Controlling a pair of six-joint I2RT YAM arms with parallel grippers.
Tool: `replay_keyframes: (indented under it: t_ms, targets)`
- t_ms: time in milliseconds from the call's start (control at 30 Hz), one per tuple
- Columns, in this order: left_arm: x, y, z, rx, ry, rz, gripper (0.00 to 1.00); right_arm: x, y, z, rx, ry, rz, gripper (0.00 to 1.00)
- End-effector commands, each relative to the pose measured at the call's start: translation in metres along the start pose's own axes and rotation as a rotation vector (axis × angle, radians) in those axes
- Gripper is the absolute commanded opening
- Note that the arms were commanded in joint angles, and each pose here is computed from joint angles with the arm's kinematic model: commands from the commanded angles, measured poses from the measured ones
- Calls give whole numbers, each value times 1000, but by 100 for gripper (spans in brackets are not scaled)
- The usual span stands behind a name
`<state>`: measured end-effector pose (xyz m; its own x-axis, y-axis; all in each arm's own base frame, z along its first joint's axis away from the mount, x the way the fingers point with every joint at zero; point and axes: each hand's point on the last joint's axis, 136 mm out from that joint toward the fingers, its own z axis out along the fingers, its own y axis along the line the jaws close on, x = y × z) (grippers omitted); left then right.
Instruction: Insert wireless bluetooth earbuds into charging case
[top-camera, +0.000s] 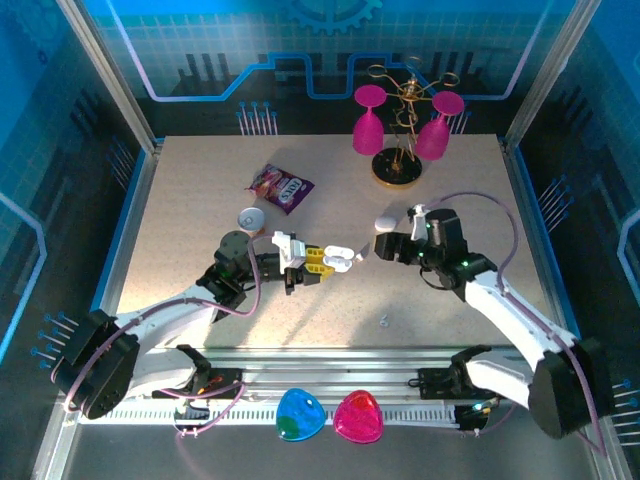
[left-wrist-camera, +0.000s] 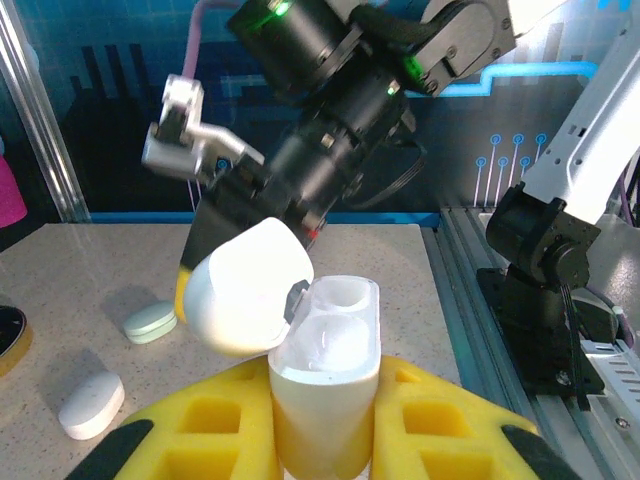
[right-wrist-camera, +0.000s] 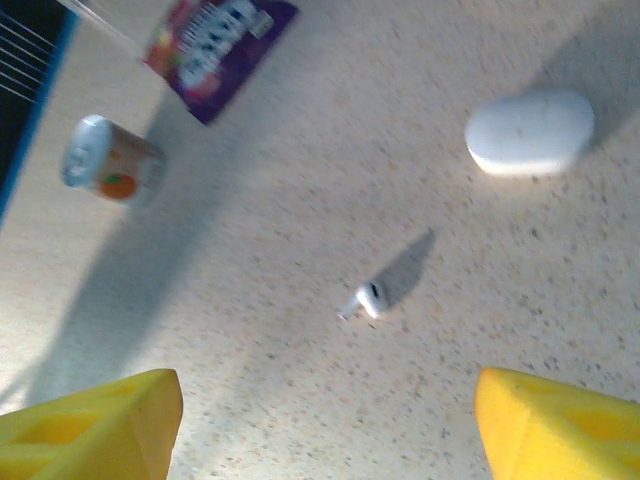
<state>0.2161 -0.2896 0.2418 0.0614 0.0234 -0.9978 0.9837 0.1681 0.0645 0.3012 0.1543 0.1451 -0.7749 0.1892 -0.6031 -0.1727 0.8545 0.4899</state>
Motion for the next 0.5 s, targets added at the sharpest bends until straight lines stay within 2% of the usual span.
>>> replay_keyframes:
  t_ms: [0,67,267,467]
  targets:
    - [0,1,-2,-11,-15,60,17,-6,-4,10,88,1,6,78]
    - [3,1,-3,-9,-8,60,17,-2,-11,23,133,37,3,75]
    - [8,-1,-4,-8,9,61,18,8,-12,54,203,149,-63,60]
    - [13,-3,-6,-5,23,58,18,13,-4,81,220,266,-157,47]
